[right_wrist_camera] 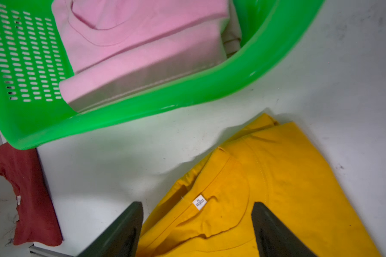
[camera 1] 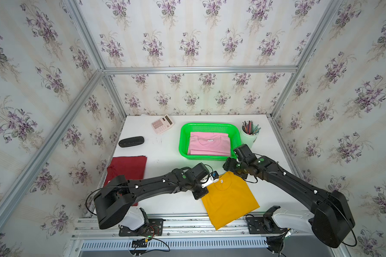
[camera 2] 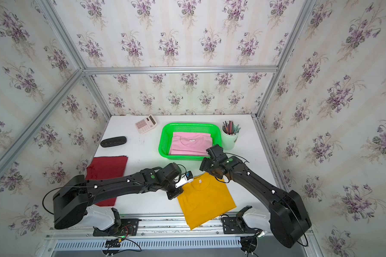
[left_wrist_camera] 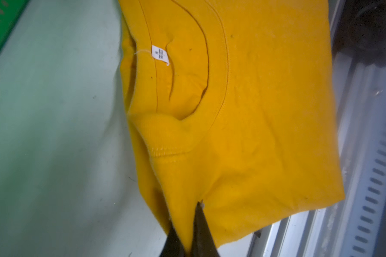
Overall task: Put the folded t-shirts into the basket
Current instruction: Pick up the T-shirt from the center of the board.
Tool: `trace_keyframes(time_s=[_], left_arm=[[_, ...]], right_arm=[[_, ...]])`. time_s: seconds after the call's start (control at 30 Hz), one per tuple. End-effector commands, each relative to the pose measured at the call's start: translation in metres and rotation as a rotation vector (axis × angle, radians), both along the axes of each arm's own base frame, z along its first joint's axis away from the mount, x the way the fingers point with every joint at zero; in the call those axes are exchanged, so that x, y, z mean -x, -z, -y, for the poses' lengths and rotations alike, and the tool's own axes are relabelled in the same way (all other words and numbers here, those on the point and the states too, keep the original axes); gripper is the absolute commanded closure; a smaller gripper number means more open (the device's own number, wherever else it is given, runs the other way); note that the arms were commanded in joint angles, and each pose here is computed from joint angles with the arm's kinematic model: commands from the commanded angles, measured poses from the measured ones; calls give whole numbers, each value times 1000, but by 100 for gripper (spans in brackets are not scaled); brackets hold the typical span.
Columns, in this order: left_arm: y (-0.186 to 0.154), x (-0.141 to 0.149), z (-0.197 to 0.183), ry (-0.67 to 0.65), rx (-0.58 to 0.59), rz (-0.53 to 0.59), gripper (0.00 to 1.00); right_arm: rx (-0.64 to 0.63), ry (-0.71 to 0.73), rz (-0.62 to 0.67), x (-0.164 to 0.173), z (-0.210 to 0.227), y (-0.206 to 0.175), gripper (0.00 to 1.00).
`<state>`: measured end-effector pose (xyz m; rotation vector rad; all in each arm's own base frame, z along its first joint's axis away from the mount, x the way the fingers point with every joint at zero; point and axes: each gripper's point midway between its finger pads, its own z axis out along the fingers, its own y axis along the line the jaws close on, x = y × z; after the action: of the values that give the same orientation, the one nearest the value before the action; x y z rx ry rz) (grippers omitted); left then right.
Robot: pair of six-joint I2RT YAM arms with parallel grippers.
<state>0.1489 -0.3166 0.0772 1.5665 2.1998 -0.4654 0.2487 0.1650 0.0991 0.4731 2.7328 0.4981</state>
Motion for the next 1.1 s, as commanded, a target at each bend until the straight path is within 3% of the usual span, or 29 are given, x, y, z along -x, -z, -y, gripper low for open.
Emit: trace_keyframes(time_s=[0.0,0.23,0.33,0.5,0.83,1.07], left_arm=[[-9,-14,-4,98,-88,219,100],[-18,0,4,312,-204,397,100],[-23,4,9,366,-215,447,100],[-42,8,15,416,-183,510,100],[-75,13,24,469,-97,612,100],[-85,11,25,477,-103,676,100]], right_arm=[[-12,64,-71,-1,9,12,20],[-20,89,-114,-8,5,27,17],[-51,129,-139,-13,1,30,11],[-60,157,-190,-12,-3,43,11],[-5,175,-213,-7,7,68,20],[-28,165,-223,-4,3,65,42]])
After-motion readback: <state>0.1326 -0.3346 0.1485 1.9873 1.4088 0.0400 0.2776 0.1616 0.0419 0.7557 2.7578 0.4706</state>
